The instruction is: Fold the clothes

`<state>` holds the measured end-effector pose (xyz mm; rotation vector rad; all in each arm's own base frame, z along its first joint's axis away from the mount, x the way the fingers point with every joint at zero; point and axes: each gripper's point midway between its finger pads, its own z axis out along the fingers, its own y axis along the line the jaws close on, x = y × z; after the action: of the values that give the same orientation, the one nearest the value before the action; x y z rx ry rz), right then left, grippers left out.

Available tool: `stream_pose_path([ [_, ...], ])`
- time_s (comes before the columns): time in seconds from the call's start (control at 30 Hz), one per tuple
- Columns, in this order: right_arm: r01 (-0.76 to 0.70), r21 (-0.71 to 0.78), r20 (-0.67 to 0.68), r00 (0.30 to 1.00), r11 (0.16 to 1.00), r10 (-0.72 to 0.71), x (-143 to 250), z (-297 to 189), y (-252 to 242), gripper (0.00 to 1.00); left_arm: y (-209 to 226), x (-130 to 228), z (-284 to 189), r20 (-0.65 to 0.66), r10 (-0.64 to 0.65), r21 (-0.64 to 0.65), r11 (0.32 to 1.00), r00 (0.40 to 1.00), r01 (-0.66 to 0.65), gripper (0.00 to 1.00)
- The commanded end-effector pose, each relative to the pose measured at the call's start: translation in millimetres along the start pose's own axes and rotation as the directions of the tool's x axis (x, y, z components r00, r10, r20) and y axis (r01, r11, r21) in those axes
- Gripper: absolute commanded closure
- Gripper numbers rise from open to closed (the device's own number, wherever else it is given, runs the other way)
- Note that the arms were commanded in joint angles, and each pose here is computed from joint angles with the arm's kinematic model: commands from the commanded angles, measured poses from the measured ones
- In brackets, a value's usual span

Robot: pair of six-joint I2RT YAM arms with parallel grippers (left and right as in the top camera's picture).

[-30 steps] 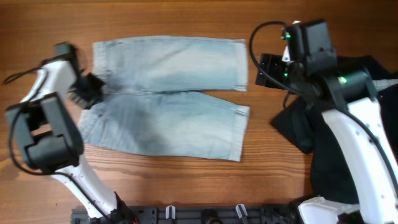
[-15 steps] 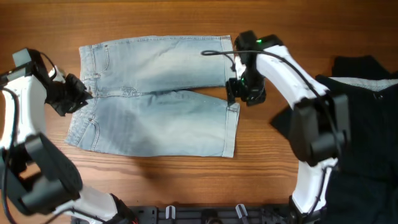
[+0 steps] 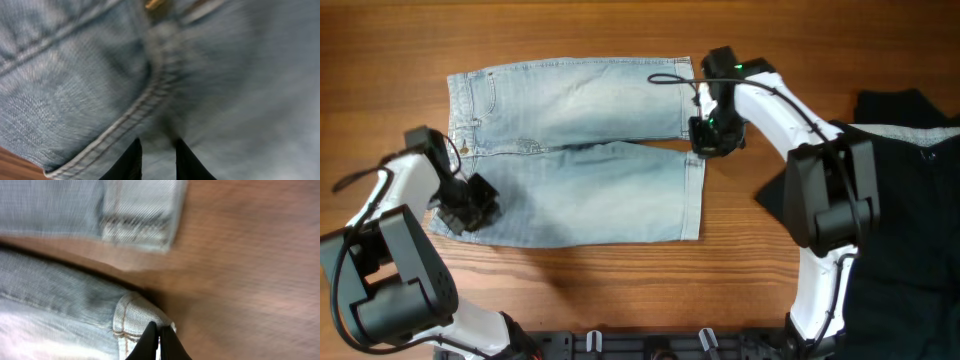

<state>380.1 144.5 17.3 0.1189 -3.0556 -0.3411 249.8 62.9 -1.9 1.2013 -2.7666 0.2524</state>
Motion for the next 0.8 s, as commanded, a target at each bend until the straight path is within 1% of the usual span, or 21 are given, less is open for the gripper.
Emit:
stream_pose_path([
  [0.0, -0.035, -0.043, 0.010, 0.999, 0.998, 0.036, -9, -3, -21, 0.95, 9, 4, 15, 0.008, -0.042, -0.029, 0.999, 0.999, 0.043, 0.75],
  [0.03, -0.027, -0.035, -0.009, 1.000, 0.999, 0.027, -4, -4, -26, 0.88, 9, 3, 15, 0.012, -0.038, -0.027, 0.999, 0.999, 0.039, 0.74],
  [0.07, -0.037, -0.018, -0.020, 0.999, 0.999, 0.037, -1, -4, -31, 0.86, 8, 2, 15, 0.016, -0.037, -0.024, 0.999, 0.999, 0.038, 0.73],
  [0.1, -0.042, -0.009, -0.025, 0.999, 0.999, 0.042, 0, -4, -34, 0.86, 8, 1, 15, 0.021, -0.037, -0.022, 0.999, 0.999, 0.037, 0.73],
  [0.17, -0.052, -0.014, -0.064, 0.997, 0.999, 0.051, 10, -5, -33, 0.79, 6, -1, 15, 0.029, -0.035, -0.016, 0.999, 0.999, 0.035, 0.73],
  [0.2, -0.057, -0.013, -0.099, 0.994, 0.998, 0.055, 18, -6, -32, 0.67, 5, -2, 15, 0.029, -0.030, -0.011, 0.999, 0.999, 0.031, 0.74],
  [0.23, -0.058, -0.011, -0.124, 0.991, 0.998, 0.056, 25, -6, -33, 0.64, 1, -1, 13, 0.022, -0.003, 0.007, 1.000, 1.000, 0.002, 0.74],
  [0.3, -0.026, -0.052, -0.142, 0.990, 0.998, 0.018, 30, -10, -26, 0.62, -9, -2, 5, 0.009, 0.047, 0.048, 0.998, 0.999, -0.047, 0.74],
  [0.37, -0.017, -0.104, -0.111, 0.994, 0.994, 0.005, 29, -24, -14, 0.61, -15, -6, -13, 0.012, 0.068, 0.055, 0.996, 0.998, -0.068, 0.74],
  [0.43, 0.003, -0.129, -0.041, 0.999, 0.992, -0.008, 26, -51, -5, 0.60, -22, -10, -37, 0.036, 0.102, 0.064, 0.993, 0.994, -0.104, 0.75],
  [0.53, 0.034, -0.143, 0.125, 0.992, 0.989, -0.016, 27, -112, 9, 0.55, -30, -13, -86, 0.122, 0.112, 0.089, 0.988, 0.986, -0.123, 0.76],
  [0.57, 0.026, -0.152, 0.183, 0.983, 0.988, 0.002, 32, -136, 15, 0.53, -28, -13, -101, 0.163, 0.093, 0.107, 0.988, 0.982, -0.111, 0.72],
  [0.6, 0.015, -0.157, 0.208, 0.978, 0.988, 0.018, 36, -149, 17, 0.49, -24, -13, -110, 0.187, 0.070, 0.118, 0.989, 0.980, -0.093, 0.54],
  [0.63, -0.004, -0.159, 0.223, 0.974, 0.987, 0.039, 42, -159, 18, 0.45, -17, -14, -117, 0.204, 0.030, 0.118, 0.991, 0.978, -0.056, 0.34],
  [0.67, -0.029, -0.150, 0.228, 0.972, 0.988, 0.063, 47, -165, 16, 0.42, -6, -15, -122, 0.217, -0.023, 0.109, 0.994, 0.976, 0.000, 0.20],
  [0.7, -0.065, -0.130, 0.210, 0.973, 0.989, 0.092, 58, -169, 12, 0.39, 14, -16, -126, 0.221, -0.098, 0.085, 0.993, 0.970, 0.081, 0.15],
  [0.73, -0.072, -0.125, 0.191, 0.977, 0.990, 0.095, 64, -169, 11, 0.39, 24, -16, -127, 0.214, -0.129, 0.080, 0.990, 0.968, 0.114, 0.14],
  [0.77, -0.080, -0.119, 0.157, 0.983, 0.990, 0.098, 72, -167, 10, 0.40, 37, -17, -126, 0.200, -0.177, 0.081, 0.983, 0.964, 0.164, 0.18],
])
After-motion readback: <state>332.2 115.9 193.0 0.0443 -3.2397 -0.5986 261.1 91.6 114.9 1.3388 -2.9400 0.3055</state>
